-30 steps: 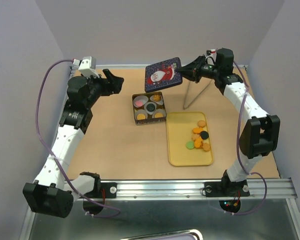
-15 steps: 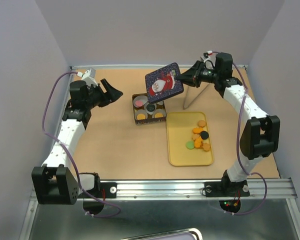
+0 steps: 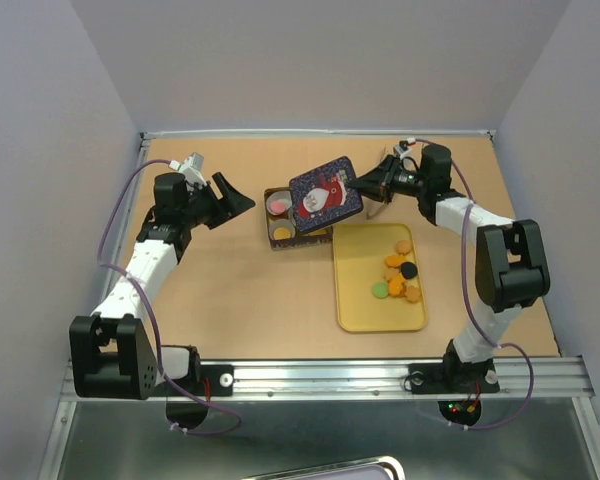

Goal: Pack the cookies

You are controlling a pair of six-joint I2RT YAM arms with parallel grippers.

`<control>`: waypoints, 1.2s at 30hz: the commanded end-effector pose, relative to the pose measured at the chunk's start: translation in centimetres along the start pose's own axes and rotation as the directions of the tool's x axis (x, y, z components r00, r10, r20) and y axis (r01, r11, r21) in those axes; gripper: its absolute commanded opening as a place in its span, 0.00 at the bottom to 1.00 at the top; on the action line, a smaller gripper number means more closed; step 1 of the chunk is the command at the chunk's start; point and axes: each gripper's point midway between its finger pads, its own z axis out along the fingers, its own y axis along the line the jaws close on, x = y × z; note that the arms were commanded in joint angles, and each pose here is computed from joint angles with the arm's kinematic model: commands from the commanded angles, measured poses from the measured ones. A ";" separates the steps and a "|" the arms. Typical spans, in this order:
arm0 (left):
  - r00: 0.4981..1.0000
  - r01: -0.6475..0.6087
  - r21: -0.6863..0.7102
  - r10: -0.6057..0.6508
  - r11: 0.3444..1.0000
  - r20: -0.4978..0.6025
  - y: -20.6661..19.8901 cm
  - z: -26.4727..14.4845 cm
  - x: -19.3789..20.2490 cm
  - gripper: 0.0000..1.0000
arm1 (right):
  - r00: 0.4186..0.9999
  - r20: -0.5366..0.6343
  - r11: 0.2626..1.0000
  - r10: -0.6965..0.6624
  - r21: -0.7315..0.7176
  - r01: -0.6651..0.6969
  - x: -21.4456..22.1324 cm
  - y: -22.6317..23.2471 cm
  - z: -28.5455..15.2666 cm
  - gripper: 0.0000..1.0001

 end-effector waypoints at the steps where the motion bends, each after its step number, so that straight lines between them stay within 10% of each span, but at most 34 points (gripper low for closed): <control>1: 1.000 -0.005 0.064 0.004 0.998 0.011 -1.4 0.8 -0.7 0.78 | 0.999 0.039 0.984 -0.011 -0.178 0.018 -0.2 1.9 -0.1 0.00; 36: 0.982 0.029 0.106 -0.008 0.994 -0.191 0.9 8.3 4.5 0.77 | 0.937 0.251 0.932 0.244 -0.327 -0.155 -0.7 -8.2 1.4 0.01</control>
